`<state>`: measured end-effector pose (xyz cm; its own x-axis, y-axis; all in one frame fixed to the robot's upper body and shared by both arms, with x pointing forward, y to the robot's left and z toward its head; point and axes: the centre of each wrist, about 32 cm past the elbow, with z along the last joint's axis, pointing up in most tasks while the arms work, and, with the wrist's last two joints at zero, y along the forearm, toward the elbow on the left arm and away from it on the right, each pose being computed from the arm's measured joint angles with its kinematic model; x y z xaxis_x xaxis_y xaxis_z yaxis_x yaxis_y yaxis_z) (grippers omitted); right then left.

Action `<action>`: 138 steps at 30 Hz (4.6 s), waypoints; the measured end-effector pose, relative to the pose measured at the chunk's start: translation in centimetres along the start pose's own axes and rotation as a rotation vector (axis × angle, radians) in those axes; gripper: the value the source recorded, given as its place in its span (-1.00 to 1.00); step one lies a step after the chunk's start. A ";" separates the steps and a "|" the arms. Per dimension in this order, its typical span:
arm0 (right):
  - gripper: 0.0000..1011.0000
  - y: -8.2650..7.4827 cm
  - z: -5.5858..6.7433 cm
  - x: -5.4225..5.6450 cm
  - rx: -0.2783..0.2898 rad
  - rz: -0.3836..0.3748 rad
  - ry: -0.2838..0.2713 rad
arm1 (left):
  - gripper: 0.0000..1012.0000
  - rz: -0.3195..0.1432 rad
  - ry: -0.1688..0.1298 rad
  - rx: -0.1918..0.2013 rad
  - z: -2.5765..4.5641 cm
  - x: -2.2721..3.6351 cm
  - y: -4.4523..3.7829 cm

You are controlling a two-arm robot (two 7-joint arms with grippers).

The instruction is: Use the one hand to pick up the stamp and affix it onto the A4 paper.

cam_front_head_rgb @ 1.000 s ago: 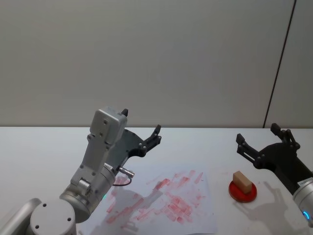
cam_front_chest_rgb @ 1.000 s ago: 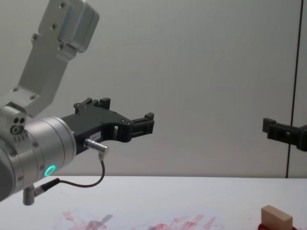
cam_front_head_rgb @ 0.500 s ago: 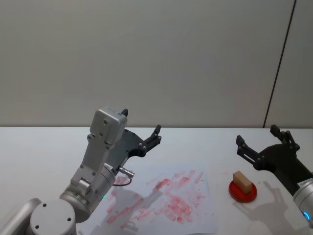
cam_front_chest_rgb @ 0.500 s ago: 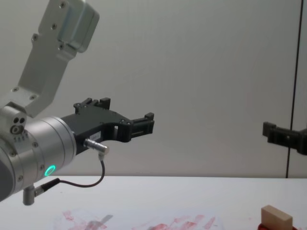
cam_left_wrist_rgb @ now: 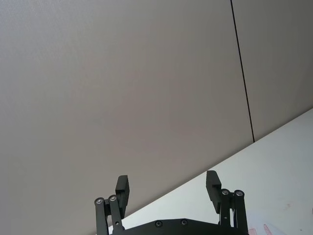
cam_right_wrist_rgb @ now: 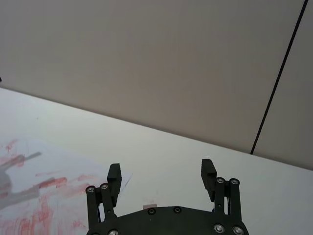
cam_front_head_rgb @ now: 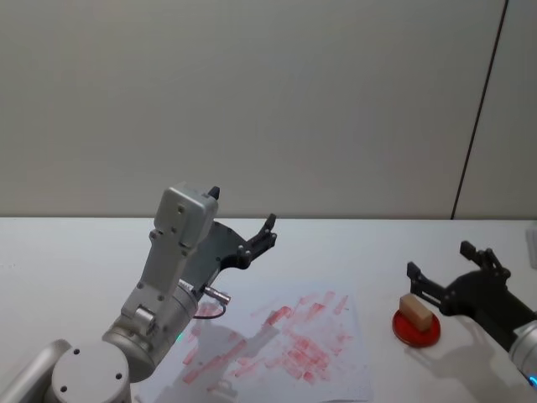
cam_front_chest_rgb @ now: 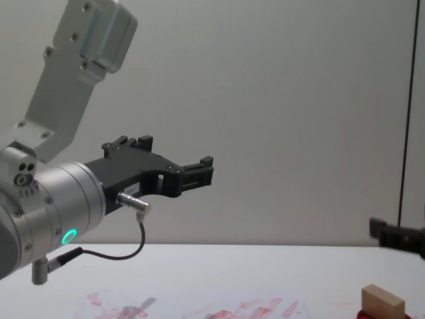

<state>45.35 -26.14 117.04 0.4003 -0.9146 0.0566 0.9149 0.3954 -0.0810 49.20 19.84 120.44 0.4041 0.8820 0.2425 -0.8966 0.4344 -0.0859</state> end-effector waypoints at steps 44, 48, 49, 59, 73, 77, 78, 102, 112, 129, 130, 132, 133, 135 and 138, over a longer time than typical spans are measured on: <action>0.42 3.0 -4.6 1.2 -0.199 0.117 -0.024 | 0.98 0.000 0.000 0.000 0.00 0.00 0.00; 0.18 3.1 -4.7 1.2 -0.202 0.117 -0.024 | 0.98 0.000 0.000 0.000 0.00 0.00 0.00; 0.17 3.1 -4.7 1.2 -0.203 0.117 -0.024 | 0.98 0.000 0.000 0.000 0.00 0.00 0.00; -0.49 3.2 -4.8 1.1 -0.192 0.115 -0.035 | 0.98 0.000 0.000 0.000 0.00 0.00 0.00; -0.57 3.3 -3.9 0.3 -0.121 0.148 -0.081 | 0.98 0.000 0.000 0.000 0.00 0.00 0.00; -0.57 3.6 -3.5 -0.3 -0.102 0.172 -0.090 | 0.98 0.000 0.000 0.000 0.00 0.00 0.00; -0.57 3.6 -3.4 -0.4 -0.097 0.177 -0.091 | 0.98 0.000 0.000 0.000 0.00 0.00 0.00; -0.57 6.5 -3.1 -3.3 -0.109 0.268 -0.116 | 0.98 0.000 0.000 0.000 0.00 0.00 0.00; -0.57 7.3 -3.8 -3.7 -0.148 0.279 -0.112 | 0.98 0.000 0.000 0.000 0.00 0.00 0.00; -0.57 8.0 -4.6 -3.7 -0.199 0.283 -0.107 | 0.98 0.000 0.000 0.000 0.00 0.00 0.00; -0.57 8.0 -4.6 -3.7 -0.200 0.283 -0.107 | 0.98 0.000 0.000 0.000 0.00 0.00 0.00; -0.57 8.0 -4.6 -3.7 -0.203 0.284 -0.108 | 0.98 0.000 0.000 0.000 0.00 0.00 0.00; -0.57 8.1 -4.6 -3.7 -0.204 0.284 -0.108 | 0.98 0.000 0.000 0.000 0.00 0.00 0.00; -0.57 8.1 -4.6 -3.7 -0.206 0.285 -0.109 | 0.98 0.000 0.000 0.000 0.00 0.00 0.00; -0.57 8.1 -4.7 -3.7 -0.208 0.286 -0.110 | 0.98 0.000 0.000 0.000 0.00 0.00 0.00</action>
<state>51.07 -19.98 111.55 0.6519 -0.7506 0.1077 0.7395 0.5979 -0.3093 49.20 19.84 120.44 0.4040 0.8820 0.2424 -0.8967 0.4343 -0.0859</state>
